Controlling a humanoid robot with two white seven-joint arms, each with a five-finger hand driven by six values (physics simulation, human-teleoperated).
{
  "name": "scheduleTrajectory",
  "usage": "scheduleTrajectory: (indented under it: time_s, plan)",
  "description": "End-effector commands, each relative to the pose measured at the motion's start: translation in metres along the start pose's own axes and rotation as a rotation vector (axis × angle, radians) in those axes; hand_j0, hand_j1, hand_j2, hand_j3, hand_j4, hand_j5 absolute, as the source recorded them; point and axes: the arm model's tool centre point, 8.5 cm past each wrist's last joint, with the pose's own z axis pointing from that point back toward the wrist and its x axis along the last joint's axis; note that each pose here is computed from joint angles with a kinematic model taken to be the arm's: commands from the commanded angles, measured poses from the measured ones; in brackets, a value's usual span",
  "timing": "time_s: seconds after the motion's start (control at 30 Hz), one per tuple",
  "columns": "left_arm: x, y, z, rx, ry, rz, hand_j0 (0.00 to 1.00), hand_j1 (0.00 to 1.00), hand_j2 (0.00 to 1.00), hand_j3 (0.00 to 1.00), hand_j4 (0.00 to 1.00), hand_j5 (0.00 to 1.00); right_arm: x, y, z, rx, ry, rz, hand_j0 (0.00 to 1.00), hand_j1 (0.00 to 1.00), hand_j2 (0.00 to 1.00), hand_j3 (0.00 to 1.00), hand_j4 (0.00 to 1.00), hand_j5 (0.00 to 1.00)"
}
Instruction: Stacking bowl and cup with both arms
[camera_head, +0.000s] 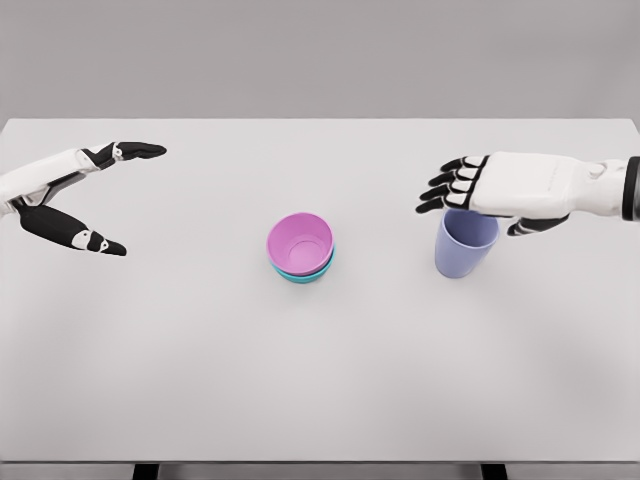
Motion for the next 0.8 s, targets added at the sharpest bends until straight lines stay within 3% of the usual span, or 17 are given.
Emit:
scheduleTrajectory:
  time_s: [0.0, 0.27, 0.77]
  plan:
    - [0.0, 0.0, -0.001, 0.006, -0.007, 0.009, 1.0, 1.0, 1.0, 1.0, 1.0, 1.0, -0.008, 0.006, 0.0, 0.002, 0.018, -0.03, 1.0, 1.0, 1.0, 1.0, 1.0, 1.0]
    - [0.0, -0.001, -0.002, 0.007, -0.009, 0.01, 1.0, 1.0, 1.0, 1.0, 1.0, 1.0, -0.013, 0.024, -0.014, 0.042, 0.019, -0.059, 1.0, 1.0, 1.0, 1.0, 1.0, 1.0]
    - [0.0, -0.001, -0.002, 0.007, -0.009, 0.01, 1.0, 1.0, 1.0, 1.0, 1.0, 1.0, -0.015, 0.038, -0.019, 0.075, 0.017, -0.086, 1.0, 1.0, 1.0, 1.0, 1.0, 1.0]
